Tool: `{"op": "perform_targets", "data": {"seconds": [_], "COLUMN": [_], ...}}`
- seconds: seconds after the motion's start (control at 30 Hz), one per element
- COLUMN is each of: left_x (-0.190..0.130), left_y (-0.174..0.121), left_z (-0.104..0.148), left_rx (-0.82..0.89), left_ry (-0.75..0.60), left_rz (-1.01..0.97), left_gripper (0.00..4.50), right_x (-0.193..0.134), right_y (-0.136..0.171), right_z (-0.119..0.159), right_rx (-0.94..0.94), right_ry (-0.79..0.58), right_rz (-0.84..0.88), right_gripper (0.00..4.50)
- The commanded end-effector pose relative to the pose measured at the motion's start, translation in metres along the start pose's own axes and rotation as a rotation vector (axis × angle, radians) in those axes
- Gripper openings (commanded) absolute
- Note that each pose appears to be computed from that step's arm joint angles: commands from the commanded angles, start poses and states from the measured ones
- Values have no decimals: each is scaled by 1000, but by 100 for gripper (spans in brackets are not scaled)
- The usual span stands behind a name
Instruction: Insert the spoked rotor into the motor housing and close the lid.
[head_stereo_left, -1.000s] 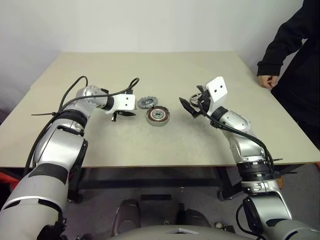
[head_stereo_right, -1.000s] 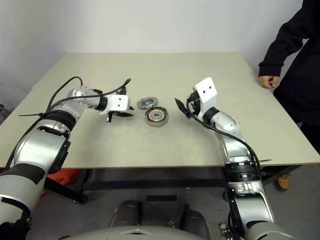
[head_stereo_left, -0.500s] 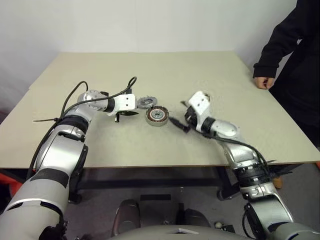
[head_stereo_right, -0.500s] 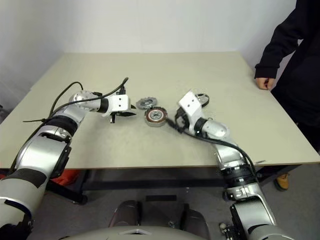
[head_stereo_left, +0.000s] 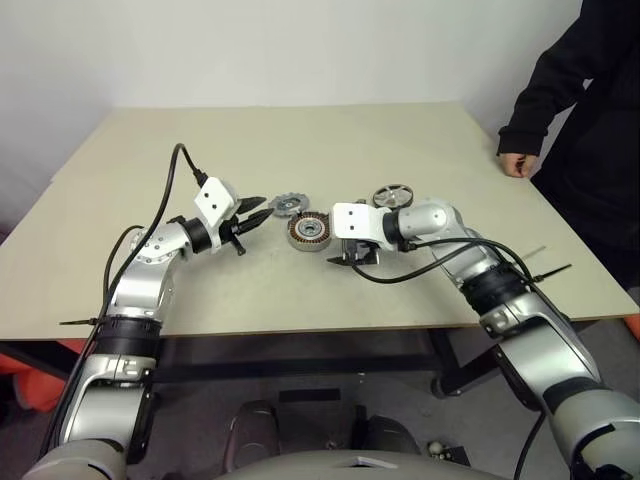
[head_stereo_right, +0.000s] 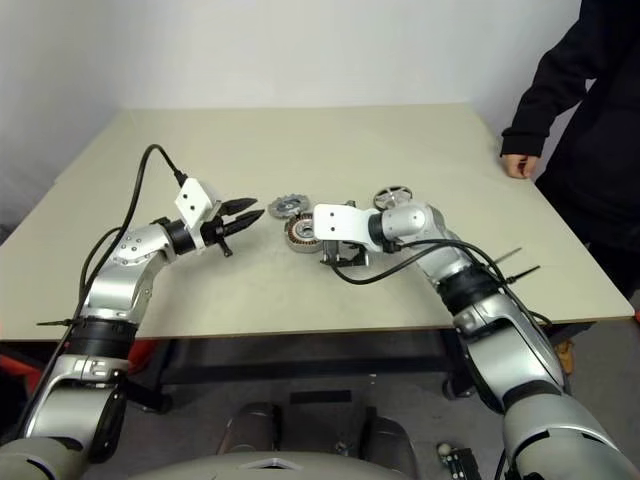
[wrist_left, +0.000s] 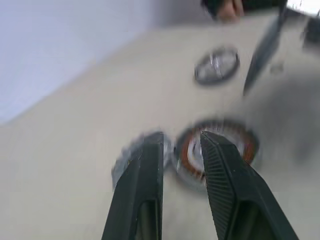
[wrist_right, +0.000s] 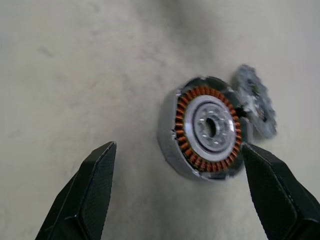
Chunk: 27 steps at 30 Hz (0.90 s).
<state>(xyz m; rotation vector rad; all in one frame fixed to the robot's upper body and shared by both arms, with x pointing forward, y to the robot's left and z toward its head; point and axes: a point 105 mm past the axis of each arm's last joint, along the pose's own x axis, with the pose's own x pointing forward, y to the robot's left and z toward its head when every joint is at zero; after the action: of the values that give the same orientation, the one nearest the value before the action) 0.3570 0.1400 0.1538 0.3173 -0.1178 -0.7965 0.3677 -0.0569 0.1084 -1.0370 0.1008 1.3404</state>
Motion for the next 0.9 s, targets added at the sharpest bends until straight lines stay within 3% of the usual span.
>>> {"op": "perform_targets", "data": {"seconds": [0.03, 0.4, 0.5, 0.83, 0.87, 0.9], "left_x": [-5, -15, -18, -24, -24, -24], "left_y": [-2, -16, -14, -6, -6, -6], "left_z": [11, 3, 3, 1, 1, 0], "left_rx": [-28, -61, -57, -47, -47, -47], "left_ry": [-37, 4, 14, 37, 38, 38], "left_rz": [70, 113, 115, 117, 116, 116], "left_gripper": [125, 125, 130, 130, 130, 130], "right_x": [6, 33, 35, 34, 34, 34], "right_y": [-9, -32, -32, -28, -27, -27], "right_z": [3, 8, 7, 0, -1, -2], "right_rx": [-52, -31, -31, -43, -43, -43], "right_ry": [1, 29, 34, 55, 57, 60], "right_rz": [33, -12, -14, -10, -8, -7], "right_gripper": [450, 450, 389, 30, 2, 2]}}
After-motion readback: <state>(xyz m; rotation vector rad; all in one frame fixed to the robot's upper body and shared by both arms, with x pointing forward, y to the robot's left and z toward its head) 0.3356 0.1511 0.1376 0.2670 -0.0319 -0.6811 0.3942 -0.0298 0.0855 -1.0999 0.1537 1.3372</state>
